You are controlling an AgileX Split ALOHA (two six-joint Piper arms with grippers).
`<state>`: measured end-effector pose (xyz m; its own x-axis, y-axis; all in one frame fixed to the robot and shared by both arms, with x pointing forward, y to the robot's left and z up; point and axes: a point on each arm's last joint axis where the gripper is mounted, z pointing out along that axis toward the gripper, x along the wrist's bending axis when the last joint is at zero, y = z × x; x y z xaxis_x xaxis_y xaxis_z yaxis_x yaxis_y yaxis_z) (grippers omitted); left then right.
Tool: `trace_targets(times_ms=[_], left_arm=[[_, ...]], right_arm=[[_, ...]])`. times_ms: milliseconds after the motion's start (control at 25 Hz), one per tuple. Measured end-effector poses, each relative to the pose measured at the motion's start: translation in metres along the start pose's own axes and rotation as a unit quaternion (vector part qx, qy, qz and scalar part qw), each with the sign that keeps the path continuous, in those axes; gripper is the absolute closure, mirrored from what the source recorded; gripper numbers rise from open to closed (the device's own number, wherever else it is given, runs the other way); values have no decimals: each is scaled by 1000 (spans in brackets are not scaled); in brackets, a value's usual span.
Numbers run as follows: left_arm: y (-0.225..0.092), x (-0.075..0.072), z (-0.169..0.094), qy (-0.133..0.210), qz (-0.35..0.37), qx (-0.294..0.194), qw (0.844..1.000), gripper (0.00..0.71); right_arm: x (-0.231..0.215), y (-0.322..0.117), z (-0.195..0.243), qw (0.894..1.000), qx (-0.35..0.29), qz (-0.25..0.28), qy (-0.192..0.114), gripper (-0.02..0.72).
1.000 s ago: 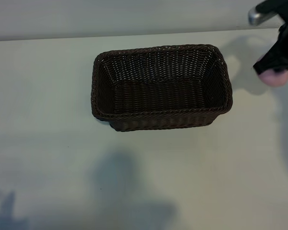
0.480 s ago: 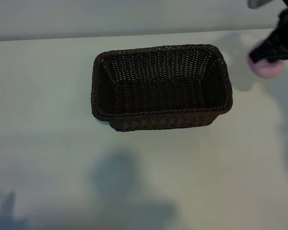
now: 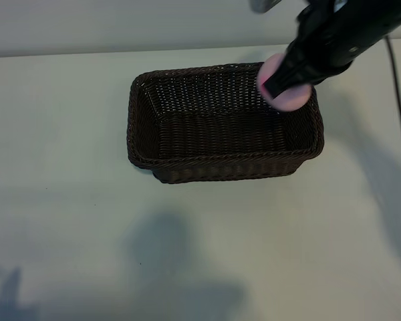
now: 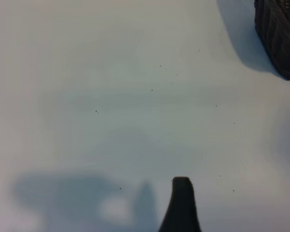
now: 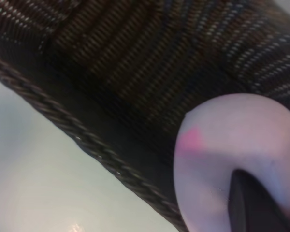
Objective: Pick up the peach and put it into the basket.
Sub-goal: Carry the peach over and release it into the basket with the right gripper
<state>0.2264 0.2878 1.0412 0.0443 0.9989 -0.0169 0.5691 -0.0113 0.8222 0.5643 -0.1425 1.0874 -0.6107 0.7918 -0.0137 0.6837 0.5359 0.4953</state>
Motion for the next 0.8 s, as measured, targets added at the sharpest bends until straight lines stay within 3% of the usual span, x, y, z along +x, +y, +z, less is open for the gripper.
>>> trace_targets(times_ms=[480,800], left_arm=[[0,0,0,0,0,0,1000,116],[0,0,0,0,0,0,1000,117]], right_arm=[[-2,5,73,1000,13,6,2,656],[-5,-8,134,998,58,24,17,656]])
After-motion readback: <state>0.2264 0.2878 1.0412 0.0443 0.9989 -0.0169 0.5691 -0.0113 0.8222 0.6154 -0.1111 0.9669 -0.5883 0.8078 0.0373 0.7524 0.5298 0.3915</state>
